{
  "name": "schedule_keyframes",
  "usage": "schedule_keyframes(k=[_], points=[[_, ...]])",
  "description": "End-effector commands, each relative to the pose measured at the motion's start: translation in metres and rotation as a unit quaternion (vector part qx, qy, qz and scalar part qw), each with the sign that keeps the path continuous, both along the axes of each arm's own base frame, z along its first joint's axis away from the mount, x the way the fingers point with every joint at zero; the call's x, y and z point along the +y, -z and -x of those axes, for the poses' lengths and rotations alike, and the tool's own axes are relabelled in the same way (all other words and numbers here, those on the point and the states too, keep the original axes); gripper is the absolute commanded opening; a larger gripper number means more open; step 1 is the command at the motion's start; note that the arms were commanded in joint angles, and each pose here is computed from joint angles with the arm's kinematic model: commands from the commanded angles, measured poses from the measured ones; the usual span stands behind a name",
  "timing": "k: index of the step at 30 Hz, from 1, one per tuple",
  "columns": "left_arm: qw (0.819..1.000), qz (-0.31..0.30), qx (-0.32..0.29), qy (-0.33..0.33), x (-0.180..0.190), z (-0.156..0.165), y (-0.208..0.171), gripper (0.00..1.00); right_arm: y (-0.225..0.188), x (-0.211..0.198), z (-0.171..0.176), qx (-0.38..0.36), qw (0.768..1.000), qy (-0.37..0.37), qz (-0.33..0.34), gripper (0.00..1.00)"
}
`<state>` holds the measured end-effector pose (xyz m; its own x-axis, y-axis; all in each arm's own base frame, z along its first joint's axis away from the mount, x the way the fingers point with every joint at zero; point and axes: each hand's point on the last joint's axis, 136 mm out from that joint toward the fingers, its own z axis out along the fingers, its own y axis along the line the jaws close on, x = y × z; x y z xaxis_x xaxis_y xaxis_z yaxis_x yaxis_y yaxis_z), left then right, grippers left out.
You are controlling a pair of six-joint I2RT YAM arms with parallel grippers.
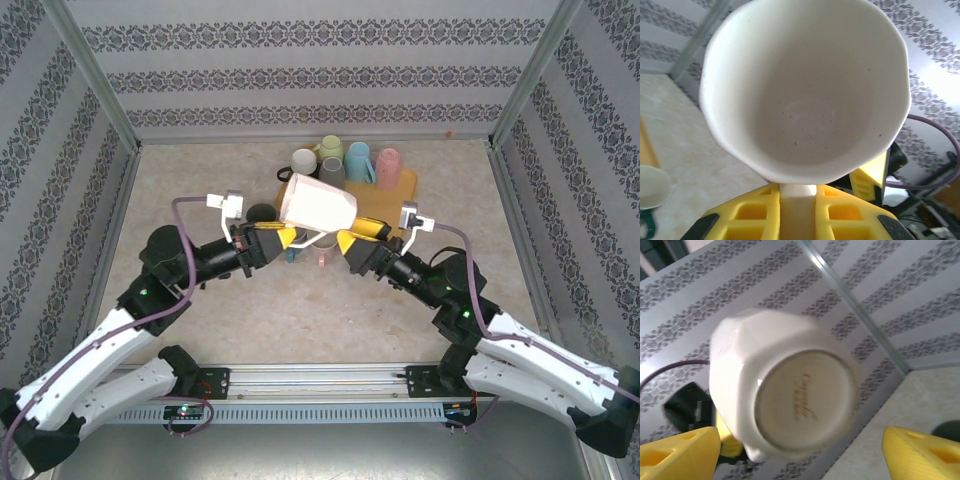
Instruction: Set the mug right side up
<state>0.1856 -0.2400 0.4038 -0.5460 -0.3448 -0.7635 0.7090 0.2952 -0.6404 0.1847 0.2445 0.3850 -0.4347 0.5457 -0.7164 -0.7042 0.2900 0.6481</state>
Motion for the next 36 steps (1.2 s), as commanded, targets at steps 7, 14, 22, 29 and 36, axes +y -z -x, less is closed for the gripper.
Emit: schedule_keyframes(k=[7,14,22,29,36], points=[[0.937,-0.292,0.063,-0.183,0.082,-0.011,0.092,0.00,0.039,-0.079,-0.038,0.055,0.956,0.215,0.194,0.81],[0.874,-0.414,0.123,-0.221,0.104,-0.017,0.162,0.00,0.039,-0.079,-0.042,0.048,0.948,0.221,0.224,0.80],[0.838,-0.475,0.124,-0.237,0.093,-0.021,0.213,0.00,0.055,-0.069,-0.048,0.061,0.943,0.209,0.250,0.80],[0.824,-0.482,0.121,-0.271,0.090,-0.034,0.243,0.00,0.062,-0.068,-0.049,0.066,0.941,0.208,0.258,0.80],[0.823,-0.488,0.122,-0.263,0.075,-0.043,0.261,0.00,0.070,-0.069,-0.050,0.072,0.938,0.212,0.266,0.80]])
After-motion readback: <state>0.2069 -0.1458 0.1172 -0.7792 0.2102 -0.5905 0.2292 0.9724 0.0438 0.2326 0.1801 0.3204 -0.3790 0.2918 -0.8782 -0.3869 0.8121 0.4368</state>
